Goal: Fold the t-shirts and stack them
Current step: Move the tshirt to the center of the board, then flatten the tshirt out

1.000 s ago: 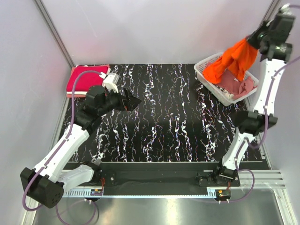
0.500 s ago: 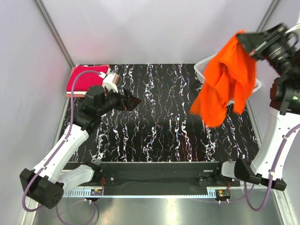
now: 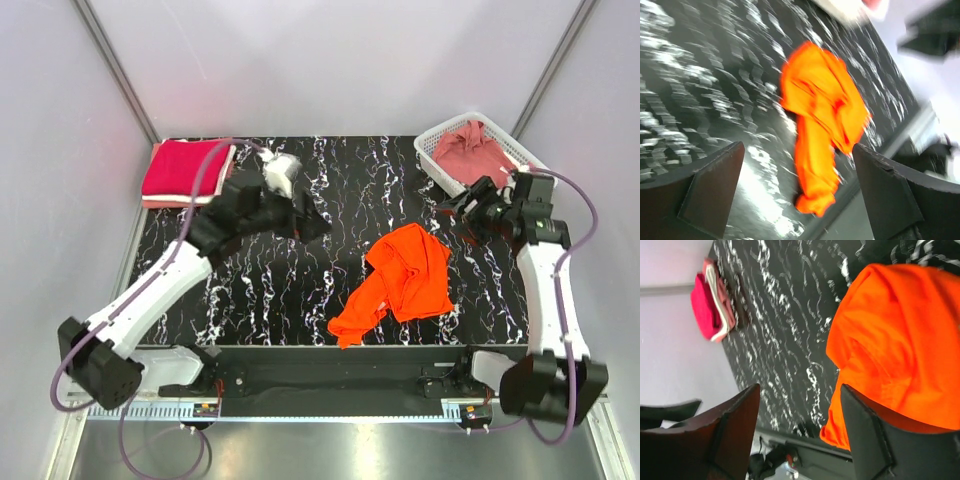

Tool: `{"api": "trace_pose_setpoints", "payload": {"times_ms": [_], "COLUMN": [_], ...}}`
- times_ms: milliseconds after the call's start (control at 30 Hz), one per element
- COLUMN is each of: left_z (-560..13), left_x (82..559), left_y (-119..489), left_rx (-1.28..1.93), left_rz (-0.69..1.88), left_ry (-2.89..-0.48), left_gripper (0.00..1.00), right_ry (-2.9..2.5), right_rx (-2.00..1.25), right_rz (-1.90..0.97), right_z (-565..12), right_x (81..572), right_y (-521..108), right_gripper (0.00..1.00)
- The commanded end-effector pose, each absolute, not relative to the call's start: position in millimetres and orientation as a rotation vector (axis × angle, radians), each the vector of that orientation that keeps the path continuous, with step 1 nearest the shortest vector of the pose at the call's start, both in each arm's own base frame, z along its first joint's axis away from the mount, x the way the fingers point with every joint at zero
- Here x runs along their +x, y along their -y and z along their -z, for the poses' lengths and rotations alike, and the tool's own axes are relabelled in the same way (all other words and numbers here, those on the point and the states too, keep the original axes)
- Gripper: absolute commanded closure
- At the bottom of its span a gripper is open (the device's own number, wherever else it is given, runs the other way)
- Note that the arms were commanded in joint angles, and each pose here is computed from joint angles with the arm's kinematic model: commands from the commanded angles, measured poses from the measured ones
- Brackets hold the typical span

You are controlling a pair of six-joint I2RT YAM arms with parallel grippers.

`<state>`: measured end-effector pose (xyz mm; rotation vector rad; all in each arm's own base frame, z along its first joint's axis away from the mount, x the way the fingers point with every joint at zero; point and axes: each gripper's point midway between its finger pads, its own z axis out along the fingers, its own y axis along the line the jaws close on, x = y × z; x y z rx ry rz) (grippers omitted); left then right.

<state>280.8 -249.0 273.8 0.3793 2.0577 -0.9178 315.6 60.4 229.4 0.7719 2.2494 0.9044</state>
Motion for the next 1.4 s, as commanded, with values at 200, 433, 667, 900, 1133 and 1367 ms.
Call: {"api": "trace_pose_setpoints", "payload": {"times_ms": [200, 433, 667, 900, 1133, 1367], "left_z": [-179.3, -99.1, -50.3, -65.7, -89.1, -110.4], "left_x": [211.6, 176.1, 170.2, 184.1, 249.4, 249.5], "left_y": [333.9, 351.5, 349.8, 331.2, 248.8, 237.0], "left_rx": [0.621, 0.717, 0.728, 0.649, 0.338, 0.302], "left_rz": [0.906, 0.792, 0.711, 0.668, 0.546, 0.496], "left_ry": [-2.306, -2.474, -2.563, -2.512, -2.526, -2.468], "left_gripper": [0.16, 0.23, 0.35, 0.98, 0.98, 0.39], "right_ry": [-2.186, -2.261, -2.427, -2.522, -2.655, -2.677], "right_rx": [1.007, 1.089, 1.0, 0.77, 0.526, 0.368], "right_rz": [-0.709, -0.616, -0.637, -0.523, -0.448, -0.368], "right_z": [-205.3, -158.2, -122.1, -110.3, -96.4, -93.6], "right_x": [273.7, 255.5, 254.5, 240.5, 222.0, 213.0], "right_y": [-39.9, -34.6, -82.4, -104.0, -142.0, -156.9], "right_gripper": [0.25, 0.32, 0.35, 0.5, 0.48, 0.49]}}
